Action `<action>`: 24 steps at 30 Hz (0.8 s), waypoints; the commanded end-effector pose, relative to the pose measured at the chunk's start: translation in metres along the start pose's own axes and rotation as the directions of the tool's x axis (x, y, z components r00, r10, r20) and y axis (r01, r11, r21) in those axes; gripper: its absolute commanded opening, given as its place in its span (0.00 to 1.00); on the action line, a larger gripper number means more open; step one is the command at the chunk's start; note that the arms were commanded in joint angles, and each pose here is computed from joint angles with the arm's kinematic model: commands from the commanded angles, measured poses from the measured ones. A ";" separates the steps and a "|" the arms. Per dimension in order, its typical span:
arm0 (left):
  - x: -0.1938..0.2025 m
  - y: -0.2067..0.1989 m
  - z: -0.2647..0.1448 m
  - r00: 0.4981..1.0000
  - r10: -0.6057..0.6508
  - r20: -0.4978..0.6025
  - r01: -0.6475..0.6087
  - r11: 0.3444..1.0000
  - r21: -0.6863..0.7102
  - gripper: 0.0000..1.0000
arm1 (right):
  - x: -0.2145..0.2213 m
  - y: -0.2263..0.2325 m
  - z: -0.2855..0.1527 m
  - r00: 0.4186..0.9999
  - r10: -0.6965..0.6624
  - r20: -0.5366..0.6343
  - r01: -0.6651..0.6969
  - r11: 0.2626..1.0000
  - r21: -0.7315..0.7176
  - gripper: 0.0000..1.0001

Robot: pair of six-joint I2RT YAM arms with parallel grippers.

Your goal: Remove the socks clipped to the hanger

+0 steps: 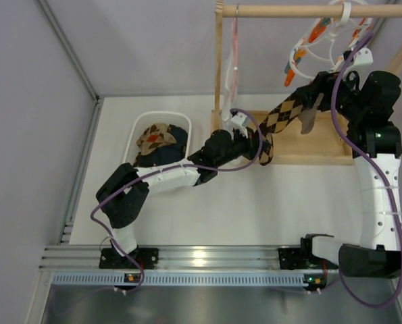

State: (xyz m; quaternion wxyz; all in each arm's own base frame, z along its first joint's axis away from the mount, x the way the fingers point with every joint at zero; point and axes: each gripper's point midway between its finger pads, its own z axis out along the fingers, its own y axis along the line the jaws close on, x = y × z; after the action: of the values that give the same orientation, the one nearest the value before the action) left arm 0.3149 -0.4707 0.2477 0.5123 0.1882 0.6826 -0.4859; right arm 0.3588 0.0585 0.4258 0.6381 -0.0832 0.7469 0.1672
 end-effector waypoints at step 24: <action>-0.021 -0.014 -0.005 1.000 -0.009 0.027 0.007 0.997 0.074 0.00 | -0.038 0.026 0.009 0.992 -0.014 0.125 0.051 0.953 -0.299 0.34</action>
State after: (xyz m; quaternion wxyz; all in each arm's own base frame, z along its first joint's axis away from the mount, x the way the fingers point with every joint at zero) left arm 0.3144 -0.4690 0.2463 0.5011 0.1969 0.6825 -0.4942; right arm 0.3691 0.0776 0.4328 0.6241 -0.1494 0.7154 0.2764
